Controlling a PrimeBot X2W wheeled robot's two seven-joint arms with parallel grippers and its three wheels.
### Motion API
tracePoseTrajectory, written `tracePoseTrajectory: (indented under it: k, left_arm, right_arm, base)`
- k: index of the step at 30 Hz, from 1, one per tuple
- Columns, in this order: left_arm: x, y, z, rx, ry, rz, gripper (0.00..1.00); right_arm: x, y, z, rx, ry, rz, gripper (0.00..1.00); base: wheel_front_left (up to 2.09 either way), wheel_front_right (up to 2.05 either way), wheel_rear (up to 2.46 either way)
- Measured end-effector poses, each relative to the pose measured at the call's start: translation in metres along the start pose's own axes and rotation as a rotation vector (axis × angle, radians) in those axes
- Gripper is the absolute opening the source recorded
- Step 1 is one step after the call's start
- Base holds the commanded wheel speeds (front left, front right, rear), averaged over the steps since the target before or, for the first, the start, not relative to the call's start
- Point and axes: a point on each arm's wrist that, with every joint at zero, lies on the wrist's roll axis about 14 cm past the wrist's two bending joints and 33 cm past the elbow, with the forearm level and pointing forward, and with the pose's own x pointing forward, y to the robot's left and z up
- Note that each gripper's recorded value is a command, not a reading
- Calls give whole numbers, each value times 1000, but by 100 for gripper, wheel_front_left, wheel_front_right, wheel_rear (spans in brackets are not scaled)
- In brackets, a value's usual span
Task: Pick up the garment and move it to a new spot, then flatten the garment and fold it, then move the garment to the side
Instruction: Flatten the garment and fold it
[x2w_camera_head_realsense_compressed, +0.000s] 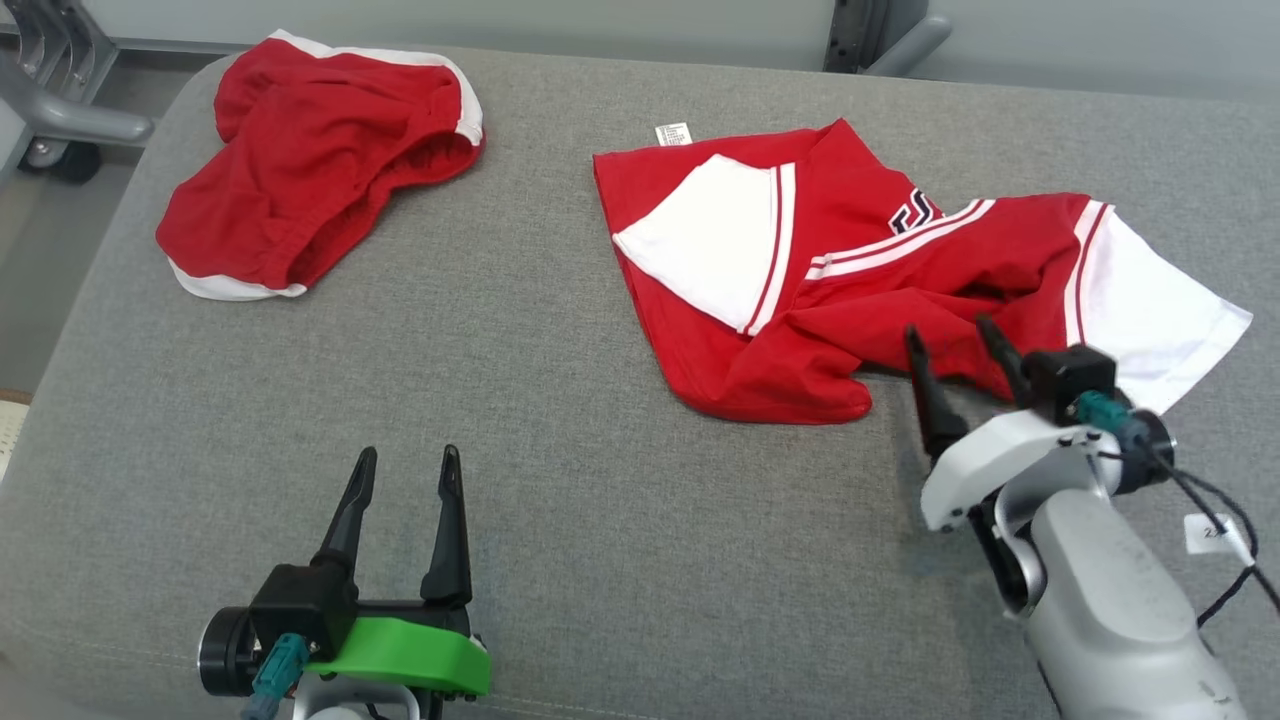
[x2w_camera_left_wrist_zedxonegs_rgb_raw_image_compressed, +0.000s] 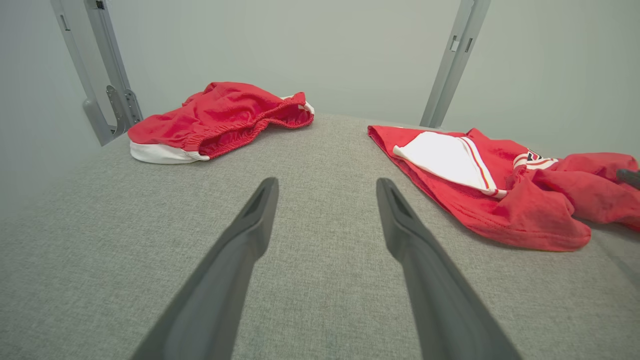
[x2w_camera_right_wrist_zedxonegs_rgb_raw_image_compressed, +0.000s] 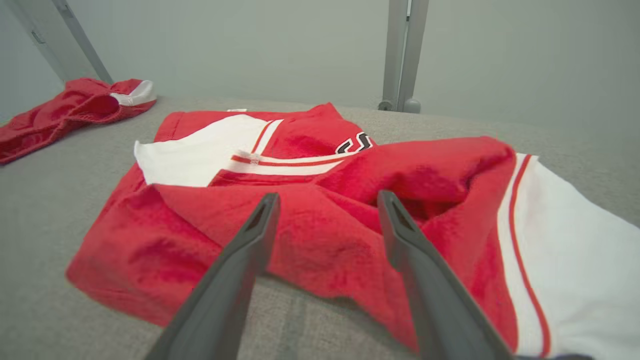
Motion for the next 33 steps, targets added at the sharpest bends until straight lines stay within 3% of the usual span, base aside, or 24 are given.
tracePoseTrajectory:
  k: [5, 13, 14, 15, 16, 19, 21, 33]
  left_arm:
    - [-5, 2, 2, 1, -5, 7, 100]
    - [-10, 12, 3, 6, -6, 38, 100]
    - [-11, 14, 3, 6, -6, 43, 100]
    - [-11, 14, 3, 6, -6, 43, 100]
    - [-12, 16, 3, 7, -6, 49, 100]
    - [-15, 21, 3, 10, -6, 66, 100]
    - [-17, 23, 4, 11, -7, 74, 100]
    - [-18, 26, 6, 11, -13, 84, 100]
  right_arm:
    - [-18, 43, -32, 41, 85, 109, 100]
    - [-15, 67, -55, 6, 174, 198, 100]
    - [-13, 69, -56, 4, 180, 205, 96]
    - [-13, 69, -56, 4, 180, 205, 83]
    - [-11, 71, -57, 3, 187, 212, 52]
    - [-7, 77, -63, 6, 213, 227, 25]
    - [-6, 85, -65, 20, 226, 238, 0]
    - [1, 166, -21, 225, 129, 411, 0]
  base:
    - [0, 0, 0]
    - [0, 0, 0]
    - [0, 0, 0]
    - [0, 0, 0]
    - [0, 0, 0]
    - [0, 0, 0]
    - [0, 0, 0]
    - [0, 0, 0]
